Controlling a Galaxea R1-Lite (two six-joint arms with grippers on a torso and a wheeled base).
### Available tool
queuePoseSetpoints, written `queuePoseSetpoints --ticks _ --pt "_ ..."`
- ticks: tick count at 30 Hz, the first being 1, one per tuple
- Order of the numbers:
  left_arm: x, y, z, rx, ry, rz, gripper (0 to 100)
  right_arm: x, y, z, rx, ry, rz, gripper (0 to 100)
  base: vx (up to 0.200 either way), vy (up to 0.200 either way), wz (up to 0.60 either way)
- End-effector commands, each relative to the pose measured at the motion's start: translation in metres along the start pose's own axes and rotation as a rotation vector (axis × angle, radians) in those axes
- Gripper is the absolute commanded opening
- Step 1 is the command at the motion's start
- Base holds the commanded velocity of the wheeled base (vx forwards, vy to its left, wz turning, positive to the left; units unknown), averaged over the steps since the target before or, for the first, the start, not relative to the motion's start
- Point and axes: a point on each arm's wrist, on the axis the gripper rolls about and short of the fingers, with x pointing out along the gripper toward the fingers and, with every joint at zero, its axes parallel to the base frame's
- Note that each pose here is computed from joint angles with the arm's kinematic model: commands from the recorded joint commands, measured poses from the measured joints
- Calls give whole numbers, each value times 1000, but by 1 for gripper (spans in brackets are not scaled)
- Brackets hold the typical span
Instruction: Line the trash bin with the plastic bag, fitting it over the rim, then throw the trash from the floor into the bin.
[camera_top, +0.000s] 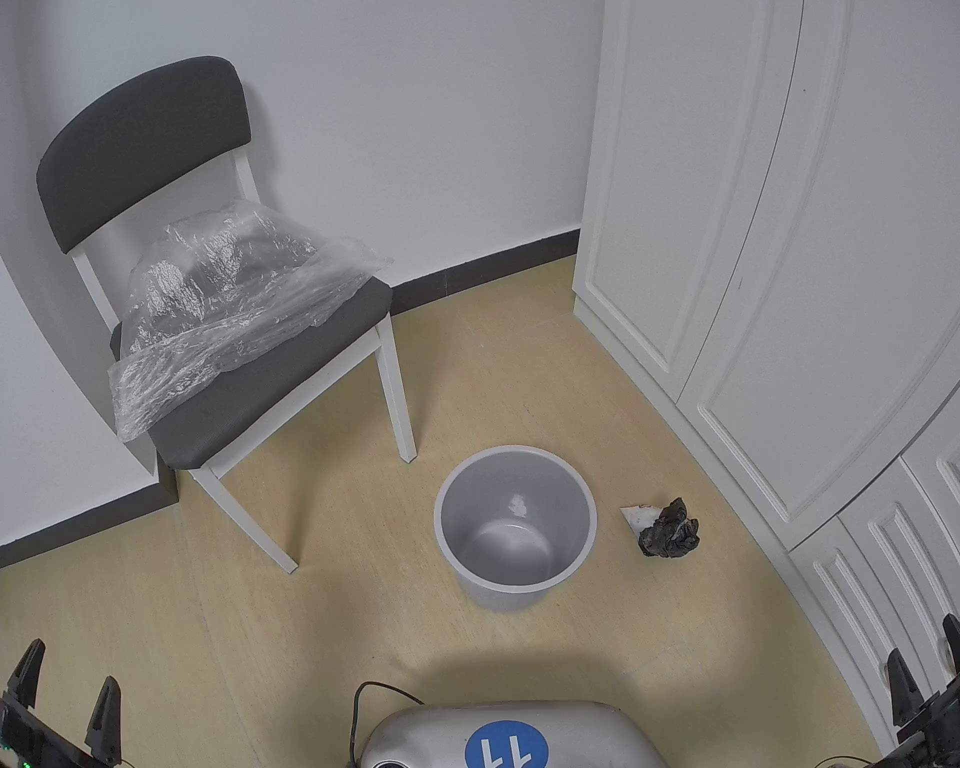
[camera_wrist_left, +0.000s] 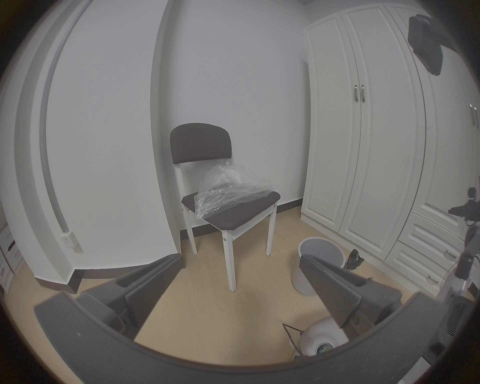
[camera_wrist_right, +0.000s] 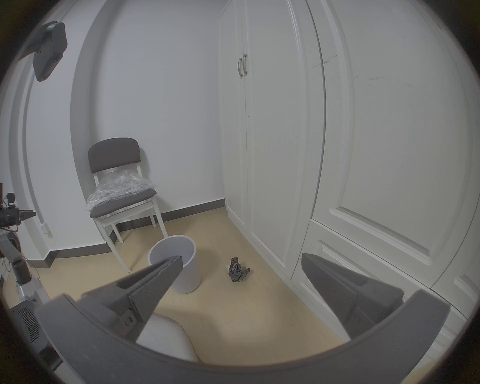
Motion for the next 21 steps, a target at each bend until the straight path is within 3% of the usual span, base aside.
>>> queuePoseSetpoints --ticks 1,21 --pt "0 0 -5 6 1 -2 100 0 0 -5 0 0 0 100 0 0 0" --pt "0 0 -5 -2 1 1 100 0 0 -5 0 1 0 100 0 0 0"
